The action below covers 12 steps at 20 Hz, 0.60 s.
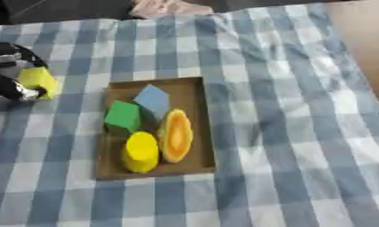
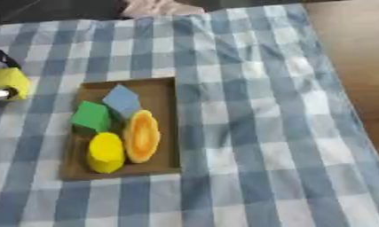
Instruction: Pick up objects on the table and place them in the box.
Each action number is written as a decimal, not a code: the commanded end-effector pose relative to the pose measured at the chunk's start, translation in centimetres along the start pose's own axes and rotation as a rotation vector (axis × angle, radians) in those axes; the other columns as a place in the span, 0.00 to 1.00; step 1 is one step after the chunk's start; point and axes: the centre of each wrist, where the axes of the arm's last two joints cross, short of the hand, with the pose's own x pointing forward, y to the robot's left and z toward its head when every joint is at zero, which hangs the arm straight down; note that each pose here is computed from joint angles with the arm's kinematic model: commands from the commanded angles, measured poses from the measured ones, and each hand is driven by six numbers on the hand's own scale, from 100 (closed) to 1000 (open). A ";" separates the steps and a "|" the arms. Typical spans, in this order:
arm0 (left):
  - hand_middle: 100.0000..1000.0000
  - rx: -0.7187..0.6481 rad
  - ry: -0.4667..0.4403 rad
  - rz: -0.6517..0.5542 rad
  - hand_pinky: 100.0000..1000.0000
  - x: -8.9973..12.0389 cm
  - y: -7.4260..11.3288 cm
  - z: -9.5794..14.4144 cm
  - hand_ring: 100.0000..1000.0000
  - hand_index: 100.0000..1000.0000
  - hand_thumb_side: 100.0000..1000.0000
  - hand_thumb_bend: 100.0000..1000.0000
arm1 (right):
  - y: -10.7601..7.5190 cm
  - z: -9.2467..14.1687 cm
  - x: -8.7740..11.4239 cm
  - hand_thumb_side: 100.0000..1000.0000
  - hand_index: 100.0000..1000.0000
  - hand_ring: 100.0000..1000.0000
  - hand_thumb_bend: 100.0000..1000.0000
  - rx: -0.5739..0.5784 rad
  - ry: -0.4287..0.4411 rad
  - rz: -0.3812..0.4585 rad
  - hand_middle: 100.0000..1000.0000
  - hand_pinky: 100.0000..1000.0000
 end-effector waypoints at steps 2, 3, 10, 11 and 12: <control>0.58 0.025 0.060 -0.014 0.74 -1.4 1.0 1.2 0.73 0.73 0.21 0.17 | -0.8 -0.3 0.2 0.39 0.82 0.71 0.00 -0.003 -0.015 0.026 0.57 0.88; 0.52 0.026 0.060 -0.011 0.68 -1.4 0.9 1.2 0.68 0.70 0.16 0.15 | -0.7 -0.2 0.2 0.39 0.82 0.71 0.00 -0.004 -0.015 0.025 0.57 0.88; 0.40 0.097 0.011 -0.010 0.54 -0.9 1.2 1.1 0.54 0.59 0.22 0.00 | -0.7 -0.1 0.1 0.40 0.82 0.71 0.00 -0.004 -0.009 0.019 0.57 0.88; 0.40 0.118 -0.002 -0.013 0.54 -0.7 1.4 1.2 0.53 0.59 0.09 0.00 | -0.7 -0.1 0.1 0.40 0.82 0.71 0.00 -0.004 -0.009 0.018 0.57 0.88; 0.39 0.146 -0.023 -0.020 0.53 -0.3 1.9 1.2 0.53 0.59 0.10 0.00 | -0.7 -0.1 0.1 0.39 0.82 0.71 0.00 -0.004 -0.008 0.018 0.57 0.88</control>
